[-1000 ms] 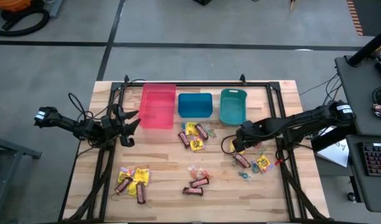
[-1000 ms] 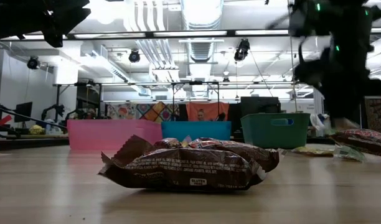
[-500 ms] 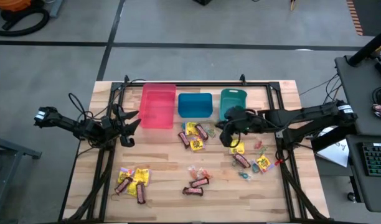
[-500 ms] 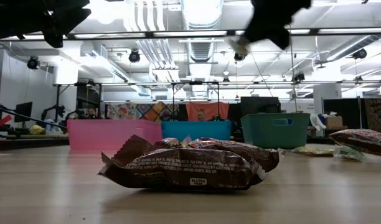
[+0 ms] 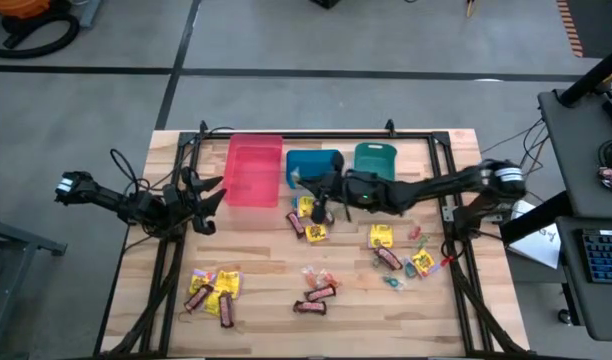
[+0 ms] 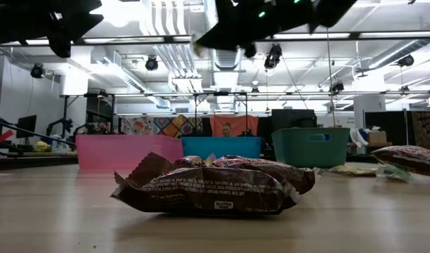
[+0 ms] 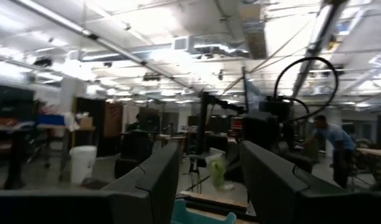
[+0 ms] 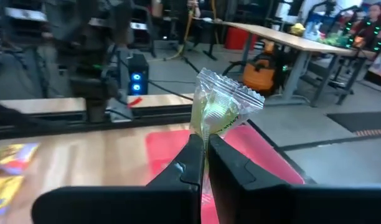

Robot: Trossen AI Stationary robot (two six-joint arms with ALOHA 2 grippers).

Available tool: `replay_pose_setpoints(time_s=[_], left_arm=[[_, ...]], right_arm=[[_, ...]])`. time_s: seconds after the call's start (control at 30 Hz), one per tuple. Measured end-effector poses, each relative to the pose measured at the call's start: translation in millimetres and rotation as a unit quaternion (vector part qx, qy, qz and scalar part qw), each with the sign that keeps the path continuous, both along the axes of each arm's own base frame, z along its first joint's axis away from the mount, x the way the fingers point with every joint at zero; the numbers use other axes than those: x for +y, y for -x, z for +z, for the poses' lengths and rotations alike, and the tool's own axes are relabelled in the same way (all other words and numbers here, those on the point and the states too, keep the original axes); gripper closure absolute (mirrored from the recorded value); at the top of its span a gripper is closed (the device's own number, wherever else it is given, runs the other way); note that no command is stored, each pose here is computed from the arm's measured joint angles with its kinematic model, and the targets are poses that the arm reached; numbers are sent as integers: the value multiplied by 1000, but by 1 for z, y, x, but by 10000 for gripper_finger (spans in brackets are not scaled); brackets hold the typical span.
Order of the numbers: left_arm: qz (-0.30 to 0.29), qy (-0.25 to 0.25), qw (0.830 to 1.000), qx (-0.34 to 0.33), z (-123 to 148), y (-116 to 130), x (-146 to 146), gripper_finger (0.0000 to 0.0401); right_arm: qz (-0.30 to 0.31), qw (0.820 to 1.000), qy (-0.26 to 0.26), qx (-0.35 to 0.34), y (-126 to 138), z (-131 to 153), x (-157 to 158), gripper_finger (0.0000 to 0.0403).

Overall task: Sort candy
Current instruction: Put the green candy into the red bin

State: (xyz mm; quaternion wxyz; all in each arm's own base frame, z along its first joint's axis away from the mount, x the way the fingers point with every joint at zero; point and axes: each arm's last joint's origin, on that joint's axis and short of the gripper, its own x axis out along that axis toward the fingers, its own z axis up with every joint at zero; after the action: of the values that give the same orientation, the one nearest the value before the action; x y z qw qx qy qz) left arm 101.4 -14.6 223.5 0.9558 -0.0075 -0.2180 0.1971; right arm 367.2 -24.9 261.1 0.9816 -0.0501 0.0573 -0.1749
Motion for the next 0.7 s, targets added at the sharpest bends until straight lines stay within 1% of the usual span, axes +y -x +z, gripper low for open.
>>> replay_pose_setpoints(time_s=[0.1, 0.3, 0.5, 0.7], left_arm=[[17, 17, 1000, 1, 0, 0, 1, 246], [13, 31, 999, -6, 0, 1, 1, 246], [7, 40, 999, -6, -1, 0, 1, 246], [6, 41, 999, -6, -1, 0, 1, 246]], right_arm=[[-17, 1000, -5, 8, -20, -11, -13, 390], [-34, 999, -7, 29, -57, -35, -32, 390], [-45, 998, -8, 39, -82, -54, -46, 390], [-47, 998, -15, 41, -101, -69, -52, 390]])
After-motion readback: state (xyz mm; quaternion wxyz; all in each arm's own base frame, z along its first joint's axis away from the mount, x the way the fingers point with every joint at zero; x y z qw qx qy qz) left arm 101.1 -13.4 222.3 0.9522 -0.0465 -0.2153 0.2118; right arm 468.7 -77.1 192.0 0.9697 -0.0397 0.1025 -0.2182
